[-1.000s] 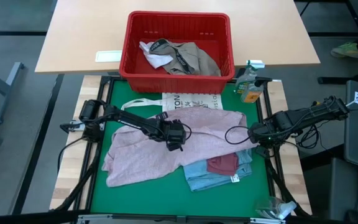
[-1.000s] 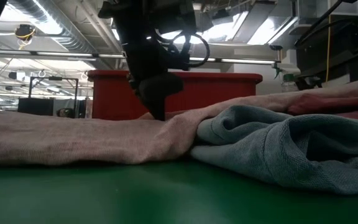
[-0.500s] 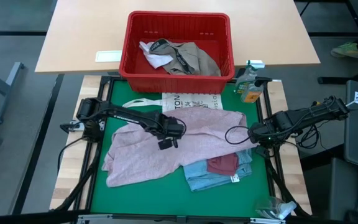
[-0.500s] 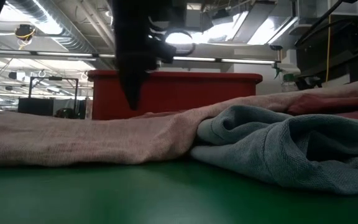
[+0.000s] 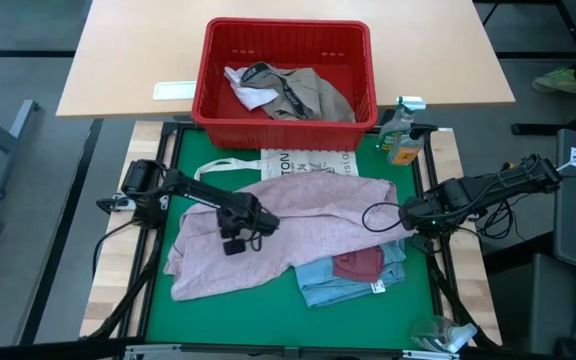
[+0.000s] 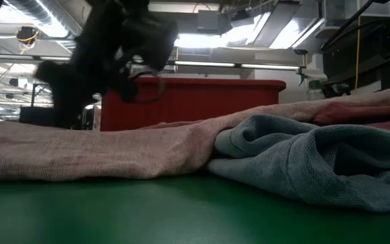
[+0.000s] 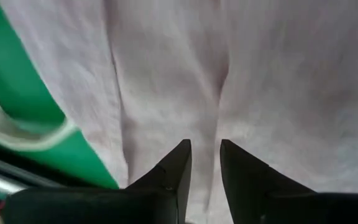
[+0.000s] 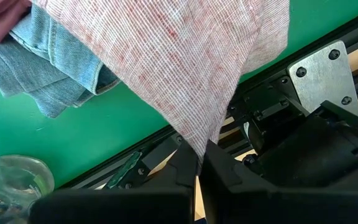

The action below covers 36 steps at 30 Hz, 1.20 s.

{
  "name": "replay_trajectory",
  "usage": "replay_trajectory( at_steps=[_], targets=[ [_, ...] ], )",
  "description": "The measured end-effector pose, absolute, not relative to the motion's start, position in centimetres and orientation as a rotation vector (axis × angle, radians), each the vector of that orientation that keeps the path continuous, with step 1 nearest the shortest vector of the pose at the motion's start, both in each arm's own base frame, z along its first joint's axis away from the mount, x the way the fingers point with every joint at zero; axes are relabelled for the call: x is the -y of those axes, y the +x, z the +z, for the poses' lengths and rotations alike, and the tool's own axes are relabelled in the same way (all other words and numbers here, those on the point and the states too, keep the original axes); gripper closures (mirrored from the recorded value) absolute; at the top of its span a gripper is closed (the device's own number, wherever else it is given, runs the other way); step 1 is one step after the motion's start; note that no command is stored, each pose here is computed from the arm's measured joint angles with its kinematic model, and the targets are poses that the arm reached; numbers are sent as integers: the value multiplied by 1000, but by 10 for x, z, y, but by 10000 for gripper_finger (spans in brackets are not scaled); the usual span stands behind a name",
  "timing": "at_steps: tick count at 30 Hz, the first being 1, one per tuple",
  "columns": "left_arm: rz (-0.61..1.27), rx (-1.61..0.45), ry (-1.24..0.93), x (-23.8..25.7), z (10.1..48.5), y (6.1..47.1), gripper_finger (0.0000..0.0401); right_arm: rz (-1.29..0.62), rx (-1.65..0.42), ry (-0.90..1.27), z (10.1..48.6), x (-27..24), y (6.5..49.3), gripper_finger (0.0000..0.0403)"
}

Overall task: Fold Laundry from Bin
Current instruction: Fold the pink shirt from the red laundry basket

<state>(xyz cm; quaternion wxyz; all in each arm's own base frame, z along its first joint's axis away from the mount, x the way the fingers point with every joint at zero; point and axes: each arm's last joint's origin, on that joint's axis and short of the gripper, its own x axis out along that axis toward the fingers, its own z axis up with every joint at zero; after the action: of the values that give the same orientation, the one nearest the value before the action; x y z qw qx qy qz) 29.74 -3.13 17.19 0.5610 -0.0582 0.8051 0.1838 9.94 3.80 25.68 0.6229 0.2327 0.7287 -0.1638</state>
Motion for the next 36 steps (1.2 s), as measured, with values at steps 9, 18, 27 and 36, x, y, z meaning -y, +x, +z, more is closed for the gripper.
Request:
replay_trajectory(
  at_steps=[9,18,27,36],
  targets=[
    [360,-2111,-181,56,148,263,346,-376,-1673,534,257,-38,100,395],
    [362,-2060,-89,74,182,239,368,-388,-1661,520,257,-37,100,395],
    [591,-1626,-437,57,215,167,366,-391,-1659,516,257,-37,100,395],
    [571,-1305,-774,51,203,151,366,-390,-1656,517,257,-37,100,395]
  ],
)
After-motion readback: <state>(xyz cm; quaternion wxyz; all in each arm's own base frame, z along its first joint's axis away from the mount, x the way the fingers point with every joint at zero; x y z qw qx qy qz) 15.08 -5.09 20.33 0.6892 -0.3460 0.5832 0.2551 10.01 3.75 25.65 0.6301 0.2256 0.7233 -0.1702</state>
